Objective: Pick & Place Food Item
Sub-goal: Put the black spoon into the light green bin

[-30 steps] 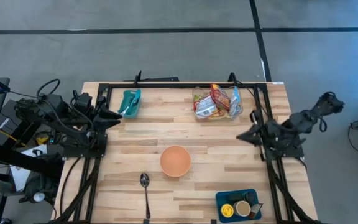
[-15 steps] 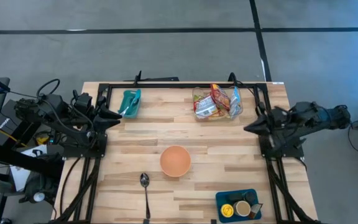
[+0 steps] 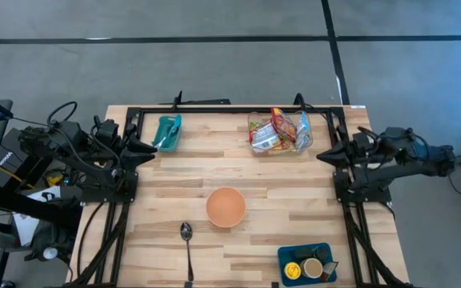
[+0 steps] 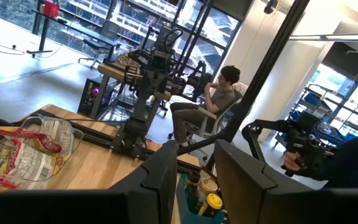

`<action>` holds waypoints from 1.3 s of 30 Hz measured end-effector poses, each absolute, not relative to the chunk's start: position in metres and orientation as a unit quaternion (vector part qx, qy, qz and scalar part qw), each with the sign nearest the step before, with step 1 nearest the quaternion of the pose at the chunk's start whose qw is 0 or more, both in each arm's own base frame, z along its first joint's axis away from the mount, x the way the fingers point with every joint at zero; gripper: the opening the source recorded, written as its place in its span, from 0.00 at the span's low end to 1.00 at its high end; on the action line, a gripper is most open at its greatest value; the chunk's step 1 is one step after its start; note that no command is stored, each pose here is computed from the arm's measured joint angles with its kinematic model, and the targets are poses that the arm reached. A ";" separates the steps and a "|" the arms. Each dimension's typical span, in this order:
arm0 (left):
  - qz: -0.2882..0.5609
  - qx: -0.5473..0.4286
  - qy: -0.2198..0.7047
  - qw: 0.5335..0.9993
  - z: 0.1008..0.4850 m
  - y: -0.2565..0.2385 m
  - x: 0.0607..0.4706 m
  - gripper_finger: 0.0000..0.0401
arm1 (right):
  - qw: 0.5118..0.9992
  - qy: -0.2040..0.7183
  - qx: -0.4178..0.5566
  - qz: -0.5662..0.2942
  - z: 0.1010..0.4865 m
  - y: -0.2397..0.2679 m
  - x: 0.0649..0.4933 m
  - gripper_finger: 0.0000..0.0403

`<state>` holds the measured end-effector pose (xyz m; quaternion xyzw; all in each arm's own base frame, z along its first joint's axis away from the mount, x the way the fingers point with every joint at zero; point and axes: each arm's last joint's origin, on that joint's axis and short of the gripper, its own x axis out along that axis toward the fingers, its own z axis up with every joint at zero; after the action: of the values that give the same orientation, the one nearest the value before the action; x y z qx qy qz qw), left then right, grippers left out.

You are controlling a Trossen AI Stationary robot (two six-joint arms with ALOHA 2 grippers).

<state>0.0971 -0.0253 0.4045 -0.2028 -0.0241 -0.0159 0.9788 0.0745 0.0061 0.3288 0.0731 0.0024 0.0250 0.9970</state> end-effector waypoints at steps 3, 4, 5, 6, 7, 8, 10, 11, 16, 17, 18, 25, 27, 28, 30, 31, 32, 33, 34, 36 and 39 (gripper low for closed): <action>-0.016 -0.203 -0.024 0.979 0.404 -0.025 0.097 0.26 | 0.998 0.006 0.062 0.001 0.328 0.003 0.078 0.00; -0.016 -0.203 -0.024 0.979 0.404 -0.025 0.097 0.26 | 0.998 0.006 0.061 -0.007 0.328 0.002 0.078 0.00; -0.016 -0.203 -0.024 0.979 0.404 -0.025 0.097 0.26 | 0.998 0.005 0.061 -0.015 0.328 0.000 0.078 0.00; -0.016 -0.203 -0.024 0.979 0.404 -0.025 0.097 0.26 | 0.998 0.004 0.060 -0.022 0.328 -0.001 0.078 0.00; -0.016 -0.203 -0.024 0.979 0.404 -0.025 0.097 0.26 | 0.998 0.003 0.060 -0.030 0.329 -0.002 0.079 0.00; -0.016 -0.203 -0.024 0.979 0.404 -0.025 0.097 0.26 | 0.997 0.004 0.060 -0.038 0.329 -0.003 0.079 0.00; -0.016 -0.203 -0.024 0.979 0.404 -0.025 0.097 0.26 | 0.997 0.004 0.060 -0.055 0.328 -0.006 0.079 0.00; -0.016 -0.203 -0.024 0.979 0.404 -0.025 0.097 0.26 | 0.996 0.002 0.060 -0.062 0.328 -0.007 0.079 0.00; -0.016 -0.203 -0.024 0.979 0.404 -0.025 0.097 0.26 | 0.994 0.006 0.066 -0.092 0.327 -0.012 0.078 0.00; -0.016 -0.203 -0.024 0.979 0.404 -0.025 0.097 0.26 | 0.993 0.007 0.067 -0.096 0.327 -0.012 0.078 0.00; -0.016 -0.203 -0.024 0.979 0.404 -0.025 0.097 0.26 | 0.993 0.009 0.070 -0.099 0.326 -0.013 0.078 0.00; -0.016 -0.203 -0.024 0.979 0.404 -0.025 0.097 0.26 | 0.991 0.019 0.080 -0.108 0.324 -0.014 0.078 0.00; -0.016 -0.203 -0.024 0.979 0.404 -0.025 0.097 0.26 | 0.991 0.019 0.080 -0.108 0.324 -0.014 0.078 0.00; -0.016 -0.202 -0.024 0.979 0.404 -0.025 0.097 0.26 | 0.991 0.019 0.080 -0.108 0.324 -0.014 0.077 0.00; -0.015 -0.191 -0.024 0.981 0.404 -0.025 0.097 0.26 | 0.991 0.024 0.080 -0.109 0.323 -0.014 0.077 0.00; -0.015 -0.186 -0.024 0.982 0.404 -0.025 0.097 0.26 | 0.990 0.026 0.081 -0.109 0.323 -0.014 0.077 0.00; -0.014 -0.180 -0.024 0.983 0.404 -0.025 0.097 0.26 | 0.990 0.029 0.081 -0.109 0.322 -0.014 0.077 0.00; -0.014 -0.172 -0.025 0.985 0.405 -0.025 0.097 0.26 | 0.990 0.031 0.081 -0.110 0.322 -0.014 0.077 0.00; -0.014 -0.165 -0.029 0.986 0.405 -0.025 0.097 0.26 | 0.990 0.033 0.081 -0.112 0.321 -0.014 0.077 0.00; -0.012 -0.151 -0.046 0.987 0.409 -0.025 0.097 0.26 | 0.987 0.036 0.091 -0.125 0.321 -0.015 0.077 0.00; -0.013 -0.159 -0.079 0.984 0.415 -0.025 0.097 0.26 | 0.983 0.037 0.107 -0.143 0.320 -0.016 0.077 0.00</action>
<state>0.0972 -0.0248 0.4152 -0.1593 -0.0788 -0.0133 0.9840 0.0767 -0.0158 0.3195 0.1066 0.0372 -0.1426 0.9833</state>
